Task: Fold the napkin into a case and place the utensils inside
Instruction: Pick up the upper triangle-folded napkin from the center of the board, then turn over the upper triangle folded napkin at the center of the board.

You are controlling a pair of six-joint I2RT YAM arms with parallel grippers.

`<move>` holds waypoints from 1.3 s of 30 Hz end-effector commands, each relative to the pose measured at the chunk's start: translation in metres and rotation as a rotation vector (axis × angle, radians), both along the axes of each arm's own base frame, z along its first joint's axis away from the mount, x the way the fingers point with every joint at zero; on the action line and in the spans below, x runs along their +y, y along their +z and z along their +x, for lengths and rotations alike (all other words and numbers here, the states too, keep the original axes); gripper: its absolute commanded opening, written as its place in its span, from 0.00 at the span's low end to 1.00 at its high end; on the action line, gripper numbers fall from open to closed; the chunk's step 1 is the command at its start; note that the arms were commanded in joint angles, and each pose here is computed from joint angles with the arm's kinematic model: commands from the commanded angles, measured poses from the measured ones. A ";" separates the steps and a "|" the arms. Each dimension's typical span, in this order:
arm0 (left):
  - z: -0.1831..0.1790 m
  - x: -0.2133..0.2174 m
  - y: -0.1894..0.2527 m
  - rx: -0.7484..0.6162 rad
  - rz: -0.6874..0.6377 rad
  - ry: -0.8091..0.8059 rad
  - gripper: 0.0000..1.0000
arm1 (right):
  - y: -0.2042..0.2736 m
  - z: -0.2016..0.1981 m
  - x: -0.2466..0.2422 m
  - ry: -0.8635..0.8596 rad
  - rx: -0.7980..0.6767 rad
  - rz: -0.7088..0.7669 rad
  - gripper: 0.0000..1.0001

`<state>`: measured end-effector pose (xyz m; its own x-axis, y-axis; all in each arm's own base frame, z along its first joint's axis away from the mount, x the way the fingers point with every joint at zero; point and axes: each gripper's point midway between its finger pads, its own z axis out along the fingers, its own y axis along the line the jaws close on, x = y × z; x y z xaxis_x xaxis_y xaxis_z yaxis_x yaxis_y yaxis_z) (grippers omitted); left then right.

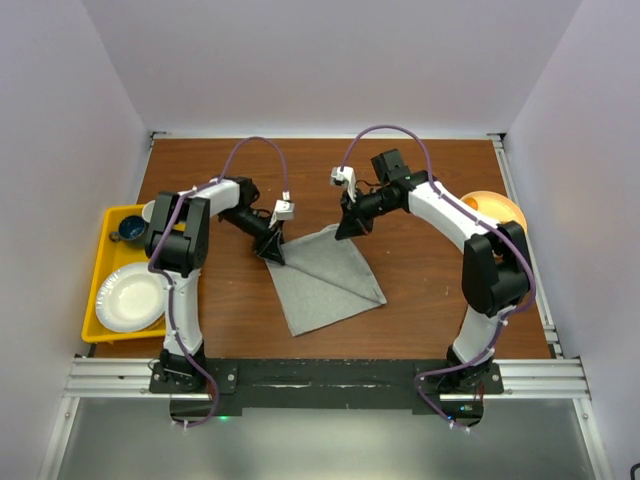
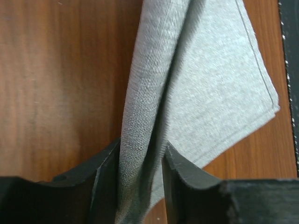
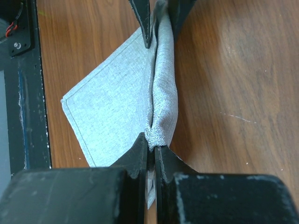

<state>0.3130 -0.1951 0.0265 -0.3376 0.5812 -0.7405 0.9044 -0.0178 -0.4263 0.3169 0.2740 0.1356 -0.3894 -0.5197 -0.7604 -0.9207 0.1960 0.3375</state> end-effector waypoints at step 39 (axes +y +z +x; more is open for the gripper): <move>0.213 0.075 0.239 -1.466 0.178 0.698 0.00 | 0.183 0.149 -0.025 -0.183 -1.582 0.093 0.00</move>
